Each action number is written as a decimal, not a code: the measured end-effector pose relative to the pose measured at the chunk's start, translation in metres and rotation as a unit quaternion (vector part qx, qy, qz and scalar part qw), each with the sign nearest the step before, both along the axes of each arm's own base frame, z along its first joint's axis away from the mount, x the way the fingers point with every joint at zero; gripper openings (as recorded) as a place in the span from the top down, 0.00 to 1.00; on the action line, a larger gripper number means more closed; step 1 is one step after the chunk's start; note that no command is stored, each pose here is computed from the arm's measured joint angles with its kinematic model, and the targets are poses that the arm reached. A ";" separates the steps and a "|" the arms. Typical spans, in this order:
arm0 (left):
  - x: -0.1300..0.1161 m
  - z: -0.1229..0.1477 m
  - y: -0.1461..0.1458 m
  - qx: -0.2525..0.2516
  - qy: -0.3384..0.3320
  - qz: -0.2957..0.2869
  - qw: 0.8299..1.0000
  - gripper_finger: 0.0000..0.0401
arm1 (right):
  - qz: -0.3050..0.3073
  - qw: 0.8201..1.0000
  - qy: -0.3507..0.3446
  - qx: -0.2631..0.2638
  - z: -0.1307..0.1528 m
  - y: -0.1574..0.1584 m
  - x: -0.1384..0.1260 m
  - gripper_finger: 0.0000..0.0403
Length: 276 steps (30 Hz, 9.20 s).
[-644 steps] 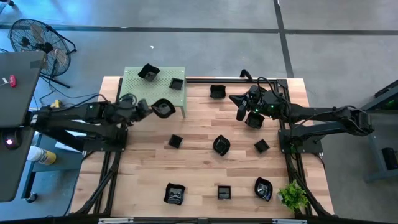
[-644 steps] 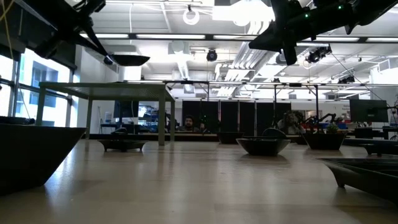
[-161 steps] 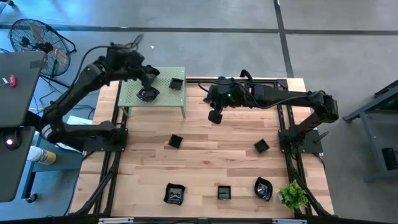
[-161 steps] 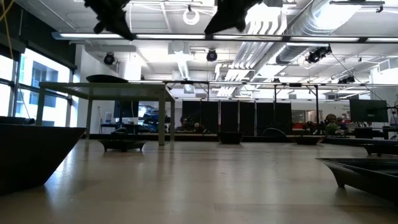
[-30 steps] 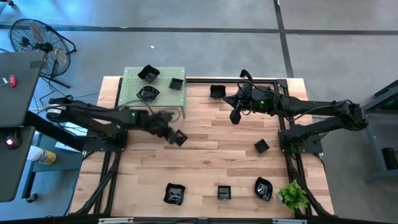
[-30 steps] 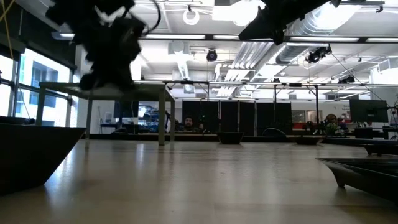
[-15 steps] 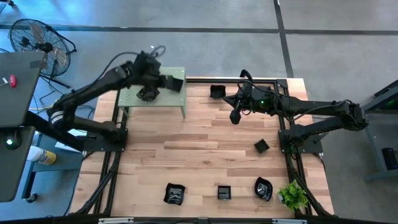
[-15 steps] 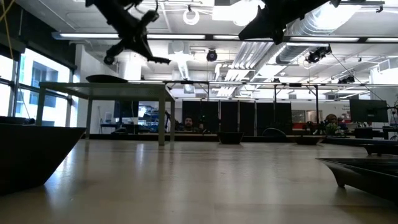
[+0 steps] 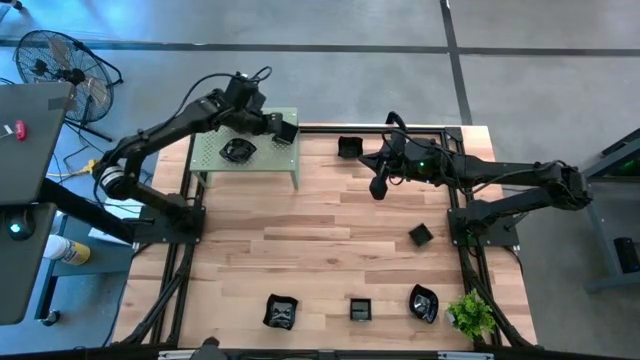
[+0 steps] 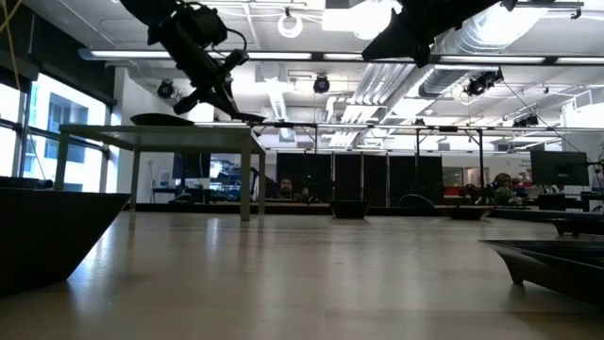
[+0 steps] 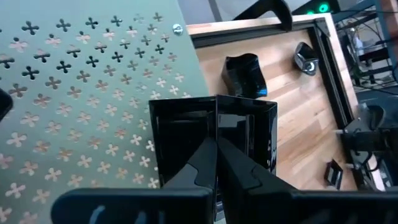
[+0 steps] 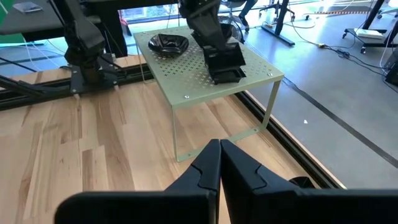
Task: Pick & Place Mini shaped plates
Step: Stack the black square plate on top of the black square plate on the shelf, then stack the black square plate on top of the stacked black square plate on the shelf
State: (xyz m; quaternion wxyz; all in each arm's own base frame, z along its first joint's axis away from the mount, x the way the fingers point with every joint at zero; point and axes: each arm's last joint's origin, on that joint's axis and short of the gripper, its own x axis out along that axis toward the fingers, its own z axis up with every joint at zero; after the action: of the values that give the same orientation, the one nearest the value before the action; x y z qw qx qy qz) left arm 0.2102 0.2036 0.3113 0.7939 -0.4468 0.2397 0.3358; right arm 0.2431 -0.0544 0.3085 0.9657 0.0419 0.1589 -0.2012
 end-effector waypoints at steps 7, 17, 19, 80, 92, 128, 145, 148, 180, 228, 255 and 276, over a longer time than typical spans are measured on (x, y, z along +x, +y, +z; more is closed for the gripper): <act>0.000 -0.005 0.006 -0.006 0.005 0.006 1.000 0.99 | 0.000 1.000 0.000 0.000 0.000 0.000 0.000 0.99; 0.000 -0.006 0.006 -0.002 0.012 0.013 1.000 0.89 | 0.000 1.000 0.000 -0.001 0.000 0.000 0.000 0.99; 0.000 -0.006 0.006 -0.001 0.013 0.013 1.000 0.87 | 0.000 1.000 0.000 -0.001 0.000 0.000 0.000 0.99; -0.042 0.008 -0.126 0.294 -0.133 -0.137 0.936 1.00 | 0.105 0.854 0.424 0.281 -0.112 0.016 -0.072 0.67; -0.045 0.010 -0.128 0.317 -0.124 -0.149 0.928 1.00 | 0.200 0.804 0.530 0.182 -0.109 0.027 -0.037 0.65; -0.063 0.011 -0.135 0.315 -0.104 -0.144 0.932 1.00 | 0.341 0.680 0.621 0.190 -0.175 0.017 -0.021 0.98; -0.064 0.011 -0.134 0.319 -0.098 -0.134 0.933 1.00 | 0.200 0.832 0.433 0.282 -0.063 -0.018 0.039 0.99; -0.064 0.011 -0.134 0.320 -0.097 -0.131 0.933 1.00 | 0.155 0.872 0.368 0.283 -0.027 -0.033 0.053 0.99; -0.064 0.011 -0.133 0.320 -0.091 -0.110 0.937 1.00 | -0.042 0.916 0.067 0.394 0.014 -0.189 0.178 0.98; -0.093 0.014 -0.144 0.327 -0.068 -0.071 0.940 1.00 | -0.215 0.920 -0.008 0.328 -0.014 -0.064 0.221 0.71; -0.093 0.014 -0.144 0.329 -0.068 -0.081 0.938 1.00 | -0.229 0.924 0.027 0.306 -0.047 -0.074 0.232 0.97; -0.092 0.014 -0.144 0.329 -0.068 -0.081 0.938 1.00 | -0.201 0.925 -0.045 0.318 -0.004 -0.079 0.236 1.00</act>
State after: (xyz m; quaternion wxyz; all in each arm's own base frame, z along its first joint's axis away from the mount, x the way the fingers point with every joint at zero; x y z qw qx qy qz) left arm 0.1177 0.0596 0.3254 0.9355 -0.1610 0.0970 0.2992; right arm 0.4793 -0.1331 0.3042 0.8468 0.3873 0.1594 -0.3278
